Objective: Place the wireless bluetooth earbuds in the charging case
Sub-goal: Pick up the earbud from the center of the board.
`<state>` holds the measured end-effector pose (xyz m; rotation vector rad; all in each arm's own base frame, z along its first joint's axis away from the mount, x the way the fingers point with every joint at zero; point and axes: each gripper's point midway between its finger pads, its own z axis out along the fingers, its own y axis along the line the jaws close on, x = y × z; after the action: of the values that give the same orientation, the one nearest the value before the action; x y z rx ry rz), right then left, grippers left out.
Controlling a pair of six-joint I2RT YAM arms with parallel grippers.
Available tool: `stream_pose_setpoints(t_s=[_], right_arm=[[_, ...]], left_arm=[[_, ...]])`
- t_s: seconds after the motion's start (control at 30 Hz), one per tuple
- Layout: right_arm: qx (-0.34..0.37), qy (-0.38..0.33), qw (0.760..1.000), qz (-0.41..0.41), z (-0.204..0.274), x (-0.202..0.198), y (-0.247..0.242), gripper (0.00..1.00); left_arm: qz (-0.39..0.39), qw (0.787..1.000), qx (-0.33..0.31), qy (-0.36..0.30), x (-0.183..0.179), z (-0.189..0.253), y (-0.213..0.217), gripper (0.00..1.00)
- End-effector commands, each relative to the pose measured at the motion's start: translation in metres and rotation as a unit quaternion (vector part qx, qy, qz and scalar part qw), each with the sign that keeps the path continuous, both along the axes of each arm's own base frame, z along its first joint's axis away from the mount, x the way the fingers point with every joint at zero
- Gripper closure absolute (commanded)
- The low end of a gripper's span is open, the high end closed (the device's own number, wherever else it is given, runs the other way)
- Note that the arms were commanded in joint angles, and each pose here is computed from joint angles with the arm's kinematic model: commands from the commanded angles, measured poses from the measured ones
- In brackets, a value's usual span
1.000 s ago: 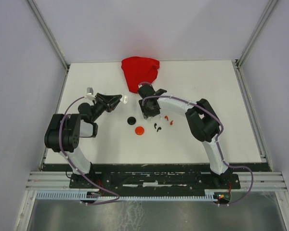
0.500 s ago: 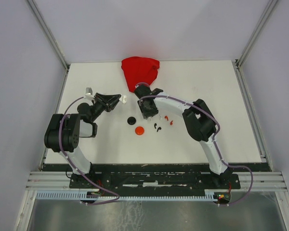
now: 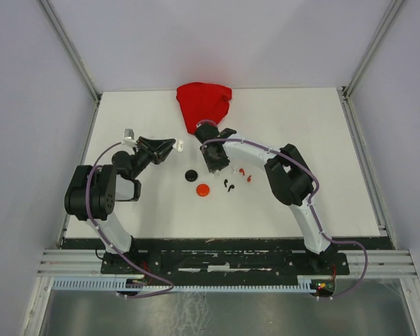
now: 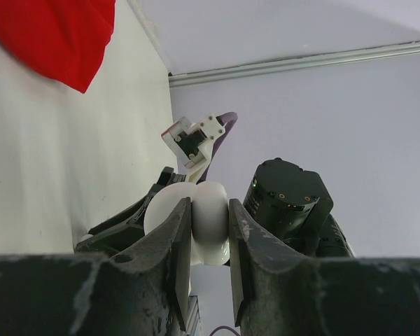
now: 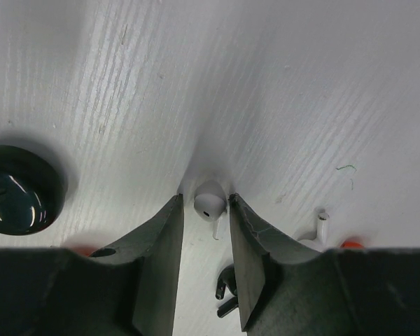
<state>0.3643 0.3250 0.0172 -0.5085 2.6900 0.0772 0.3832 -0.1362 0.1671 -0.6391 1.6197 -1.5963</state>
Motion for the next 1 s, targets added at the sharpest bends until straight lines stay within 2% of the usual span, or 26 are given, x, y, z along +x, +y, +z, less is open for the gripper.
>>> stream_pose_setpoints(t_s=[0.0,0.37,0.63,0.97], right_arm=[[-0.015,-0.004,1.000,-0.007,-0.003,0.003,-0.001,0.60],[-0.017,-0.002,1.000,-0.008,-0.003,0.003,-0.003,0.67],[-0.015,-0.004,1.000,-0.008,-0.001,0.004,-0.003,0.76],[-0.001,-0.044,0.999,-0.001,0.019,0.013,-0.003,0.80]], left_arm=[[-0.004,1.000,-0.010,-0.027,-0.002,0.014,0.001,0.97],[-0.003,1.000,-0.010,-0.026,-0.003,0.013,0.001,0.97],[-0.003,1.000,-0.010,-0.023,-0.004,0.011,0.001,0.97],[-0.002,1.000,-0.010,-0.022,-0.004,0.010,0.002,0.97]])
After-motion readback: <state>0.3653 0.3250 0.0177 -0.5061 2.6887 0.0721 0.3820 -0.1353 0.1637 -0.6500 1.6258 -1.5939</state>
